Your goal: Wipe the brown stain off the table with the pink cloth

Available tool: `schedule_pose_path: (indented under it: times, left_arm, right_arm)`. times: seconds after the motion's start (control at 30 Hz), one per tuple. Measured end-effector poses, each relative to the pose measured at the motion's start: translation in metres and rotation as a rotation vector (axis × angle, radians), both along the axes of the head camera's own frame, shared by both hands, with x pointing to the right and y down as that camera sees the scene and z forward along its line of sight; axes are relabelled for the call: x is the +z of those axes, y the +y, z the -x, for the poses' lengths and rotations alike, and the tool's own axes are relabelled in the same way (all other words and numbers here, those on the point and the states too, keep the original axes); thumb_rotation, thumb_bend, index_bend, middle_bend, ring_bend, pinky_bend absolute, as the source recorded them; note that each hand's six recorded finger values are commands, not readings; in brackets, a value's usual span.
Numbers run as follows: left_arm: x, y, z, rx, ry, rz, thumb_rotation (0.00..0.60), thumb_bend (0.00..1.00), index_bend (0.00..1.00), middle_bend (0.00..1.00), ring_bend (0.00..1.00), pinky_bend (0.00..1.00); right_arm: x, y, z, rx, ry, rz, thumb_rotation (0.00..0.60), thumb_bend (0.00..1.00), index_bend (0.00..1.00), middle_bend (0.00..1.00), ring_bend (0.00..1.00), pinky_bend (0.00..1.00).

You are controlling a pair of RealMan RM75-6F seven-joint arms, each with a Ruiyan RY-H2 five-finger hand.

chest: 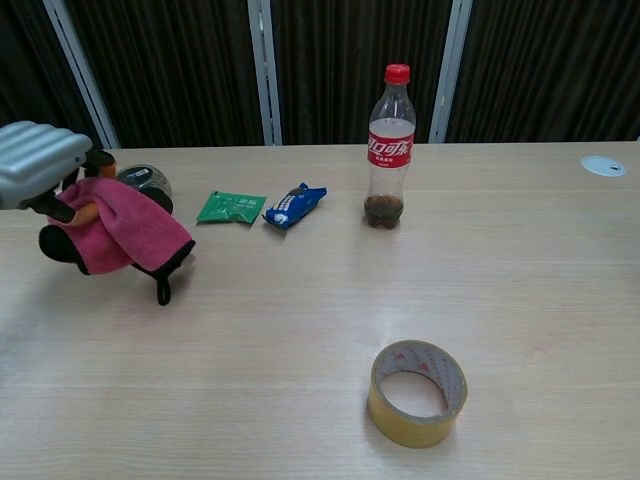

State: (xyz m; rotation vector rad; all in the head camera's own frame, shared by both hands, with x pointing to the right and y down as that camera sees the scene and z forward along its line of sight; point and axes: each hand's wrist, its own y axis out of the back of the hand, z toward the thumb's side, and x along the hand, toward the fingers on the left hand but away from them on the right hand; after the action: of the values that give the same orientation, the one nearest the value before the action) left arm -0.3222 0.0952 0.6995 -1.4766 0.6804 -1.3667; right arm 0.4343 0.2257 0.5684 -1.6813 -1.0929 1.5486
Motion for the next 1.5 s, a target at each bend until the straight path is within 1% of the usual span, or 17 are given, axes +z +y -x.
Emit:
schedule_pose_path:
  times: [0.1, 0.17, 0.23, 0.33, 0.4, 0.47, 0.53, 0.57, 0.7, 0.77, 0.97, 1.07, 1.27, 1.37, 1.5]
  left_arm:
    - [-0.011, -0.003, 0.017, -0.026, 0.003, -0.009, 0.600, 0.64, 0.81, 0.61, 0.52, 0.57]
    - [-0.016, -0.003, 0.025, -0.040, 0.005, -0.008, 0.600, 0.59, 0.79, 0.59, 0.51, 0.57]
    - [-0.019, 0.000, 0.034, -0.050, 0.002, -0.002, 0.600, 0.53, 0.77, 0.56, 0.48, 0.56]
    - [-0.019, 0.006, 0.045, -0.053, -0.012, 0.019, 0.600, 0.38, 0.68, 0.43, 0.38, 0.51]
    - [-0.017, 0.011, 0.049, -0.061, -0.017, 0.040, 0.600, 0.28, 0.57, 0.30, 0.26, 0.38]
    - [-0.016, 0.015, 0.052, -0.069, -0.019, 0.060, 0.600, 0.17, 0.42, 0.13, 0.09, 0.20]
    - [-0.015, 0.019, 0.056, -0.077, -0.025, 0.078, 0.600, 0.10, 0.32, 0.02, 0.01, 0.10]
    - [-0.015, 0.021, 0.057, -0.079, -0.028, 0.083, 0.600, 0.08, 0.29, 0.00, 0.00, 0.07]
    - [-0.017, 0.025, 0.061, -0.097, -0.034, 0.093, 0.600, 0.02, 0.22, 0.00, 0.00, 0.03]
    - [-0.019, 0.026, 0.063, -0.110, -0.032, 0.096, 0.600, 0.00, 0.20, 0.00, 0.00, 0.02]
    - [-0.028, 0.031, 0.069, -0.155, -0.015, 0.105, 0.600, 0.00, 0.18, 0.00, 0.00, 0.00]
    - [-0.038, 0.034, 0.071, -0.182, 0.009, 0.103, 0.600, 0.00, 0.16, 0.00, 0.00, 0.00]
    - [-0.068, 0.049, 0.084, -0.261, 0.061, 0.087, 0.600, 0.00, 0.07, 0.00, 0.00, 0.00]
    - [-0.086, 0.061, 0.096, -0.286, 0.065, 0.055, 0.600, 0.00, 0.04, 0.00, 0.00, 0.00]
    - [-0.110, 0.083, 0.114, -0.287, 0.052, 0.007, 0.600, 0.00, 0.01, 0.00, 0.00, 0.00]
  right_arm:
    - [0.000, 0.000, 0.001, -0.003, 0.004, 0.000, 0.600, 0.00, 0.10, 0.00, 0.00, 0.14]
    - [0.001, 0.000, 0.002, -0.006, 0.005, 0.000, 0.600, 0.00, 0.10, 0.00, 0.00, 0.14]
    - [0.001, 0.000, 0.002, -0.007, 0.006, 0.000, 0.600, 0.00, 0.10, 0.00, 0.00, 0.14]
    - [0.002, 0.000, 0.003, -0.011, 0.007, 0.001, 0.600, 0.00, 0.10, 0.00, 0.00, 0.14]
    - [0.003, -0.001, 0.003, -0.011, 0.006, 0.002, 0.600, 0.00, 0.10, 0.00, 0.00, 0.14]
    - [0.003, -0.001, 0.003, -0.011, 0.006, 0.002, 0.600, 0.00, 0.10, 0.00, 0.00, 0.14]
    - [0.003, -0.001, 0.003, -0.010, 0.005, 0.003, 0.600, 0.00, 0.10, 0.00, 0.00, 0.13]
    - [0.003, -0.001, 0.003, -0.009, 0.005, 0.005, 0.600, 0.00, 0.10, 0.00, 0.00, 0.14]
    - [0.003, 0.000, 0.003, -0.013, 0.007, 0.007, 0.600, 0.00, 0.09, 0.00, 0.00, 0.14]
    - [0.003, 0.000, 0.003, -0.016, 0.010, 0.006, 0.600, 0.00, 0.09, 0.00, 0.00, 0.14]
    - [0.003, 0.000, 0.004, -0.017, 0.010, 0.005, 0.600, 0.00, 0.09, 0.00, 0.00, 0.14]
    - [0.003, 0.000, 0.004, -0.016, 0.010, 0.007, 0.600, 0.00, 0.09, 0.00, 0.00, 0.14]
    - [0.001, -0.001, 0.006, -0.020, -0.007, -0.005, 0.600, 0.00, 0.09, 0.00, 0.00, 0.14]
    - [0.001, 0.000, 0.007, -0.023, -0.011, -0.005, 0.600, 0.00, 0.09, 0.00, 0.00, 0.14]
    - [0.002, 0.000, 0.007, -0.032, -0.004, -0.002, 0.600, 0.00, 0.05, 0.00, 0.00, 0.14]
